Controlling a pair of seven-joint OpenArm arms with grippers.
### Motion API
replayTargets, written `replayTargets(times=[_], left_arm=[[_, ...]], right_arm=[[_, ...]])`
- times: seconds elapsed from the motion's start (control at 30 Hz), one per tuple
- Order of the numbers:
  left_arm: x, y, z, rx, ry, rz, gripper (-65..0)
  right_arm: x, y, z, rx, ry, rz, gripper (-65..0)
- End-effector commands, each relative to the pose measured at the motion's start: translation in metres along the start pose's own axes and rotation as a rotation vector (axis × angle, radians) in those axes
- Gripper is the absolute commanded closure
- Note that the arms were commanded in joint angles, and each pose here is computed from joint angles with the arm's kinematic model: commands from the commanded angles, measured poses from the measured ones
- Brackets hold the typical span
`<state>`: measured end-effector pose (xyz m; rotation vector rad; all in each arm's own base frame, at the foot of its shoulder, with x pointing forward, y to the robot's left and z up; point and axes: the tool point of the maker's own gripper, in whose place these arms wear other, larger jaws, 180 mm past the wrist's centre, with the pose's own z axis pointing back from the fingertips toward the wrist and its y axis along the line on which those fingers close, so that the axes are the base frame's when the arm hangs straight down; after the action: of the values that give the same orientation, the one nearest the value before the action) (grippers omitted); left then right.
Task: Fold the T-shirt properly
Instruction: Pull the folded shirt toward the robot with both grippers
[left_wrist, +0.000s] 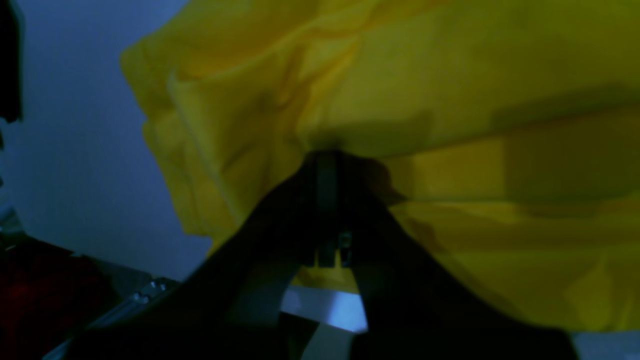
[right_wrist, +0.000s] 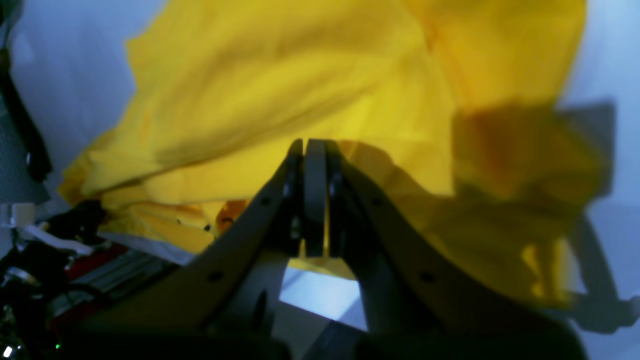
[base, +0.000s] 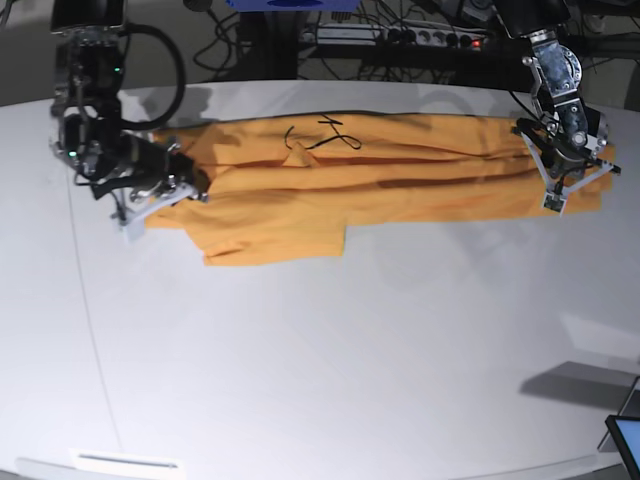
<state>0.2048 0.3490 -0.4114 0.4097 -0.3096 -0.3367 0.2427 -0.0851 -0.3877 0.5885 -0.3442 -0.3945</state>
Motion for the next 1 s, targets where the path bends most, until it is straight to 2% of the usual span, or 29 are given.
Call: replayTargets(times=[0.0,0.1,0.17,0.23,0.33,0.6,0.77,0.97], left_arm=[[0.005,-0.03,-0.002,-0.114,-0.039,0.001,0.0],[0.005,-0.028,-0.002,-0.111,-0.038,0.0,0.0],[0.004,-0.028,-0.002,-0.11,-0.036,-0.002,0.0],[0.0,-0.03,-0.002,-0.115,-0.027,-0.004,0.0],[0.001,-0.031,-0.002,-0.117,-0.029,-0.002,0.0],[0.018,-0.034,-0.004,-0.125,-0.056,-0.018,0.0],[0.024,-0.034,-0.013,-0.107,-0.022,-0.031,0.0],[0.045,-0.038,-0.023,-0.096,-0.003,-0.025,0.0]], right_arm=[[0.001,0.005,0.0,0.013,-0.005,-0.01,-0.3],[-0.012,-0.008,-0.015,-0.036,0.039,-0.119,-0.3],[-0.018,-0.017,-0.021,-0.066,0.058,-0.154,-0.3],[-0.023,-0.023,-0.027,-0.084,0.076,-0.159,-0.3],[-0.014,-0.03,-0.029,-0.101,0.035,-0.16,-0.3],[0.003,-0.046,-0.034,-0.14,0.017,-0.164,-0.3],[0.02,-0.051,-0.028,-0.156,-0.01,-0.14,-0.3],[0.035,-0.084,-0.026,-0.226,-0.019,-0.121,-0.3]])
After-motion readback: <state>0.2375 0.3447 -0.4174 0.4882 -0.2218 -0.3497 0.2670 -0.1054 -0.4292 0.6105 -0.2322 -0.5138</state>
